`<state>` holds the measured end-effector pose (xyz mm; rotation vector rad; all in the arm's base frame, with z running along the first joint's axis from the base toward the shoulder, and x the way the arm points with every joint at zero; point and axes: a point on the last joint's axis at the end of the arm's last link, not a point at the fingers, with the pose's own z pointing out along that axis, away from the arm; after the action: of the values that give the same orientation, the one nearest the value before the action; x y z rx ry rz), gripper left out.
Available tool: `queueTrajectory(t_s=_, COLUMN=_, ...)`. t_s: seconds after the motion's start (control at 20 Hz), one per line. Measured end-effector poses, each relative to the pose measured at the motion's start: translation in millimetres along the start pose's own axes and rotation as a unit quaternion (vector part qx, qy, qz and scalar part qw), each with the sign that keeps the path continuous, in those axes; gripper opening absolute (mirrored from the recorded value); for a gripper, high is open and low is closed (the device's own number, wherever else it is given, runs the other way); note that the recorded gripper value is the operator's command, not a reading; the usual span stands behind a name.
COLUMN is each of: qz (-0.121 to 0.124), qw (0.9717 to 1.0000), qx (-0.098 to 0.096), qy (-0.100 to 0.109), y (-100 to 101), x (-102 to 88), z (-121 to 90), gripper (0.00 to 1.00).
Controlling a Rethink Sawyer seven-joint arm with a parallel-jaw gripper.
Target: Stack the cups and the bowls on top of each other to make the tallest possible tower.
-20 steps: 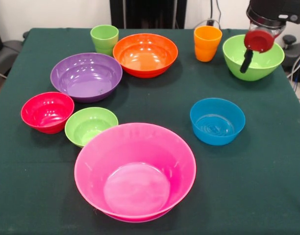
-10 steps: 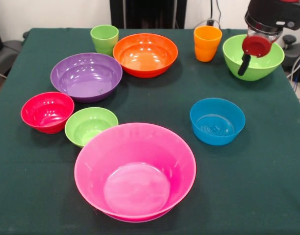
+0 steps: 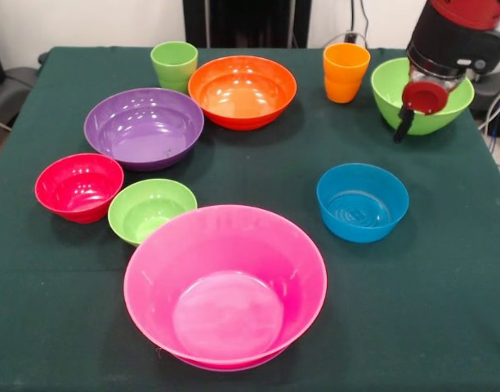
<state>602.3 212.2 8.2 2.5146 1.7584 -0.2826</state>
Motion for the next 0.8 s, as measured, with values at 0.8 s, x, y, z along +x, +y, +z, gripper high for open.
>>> queueTrajectory(t_s=0.8, qz=0.011, qw=0.9996, qx=-0.026, qy=0.002, y=5, x=4.0, z=13, gripper=1.0)
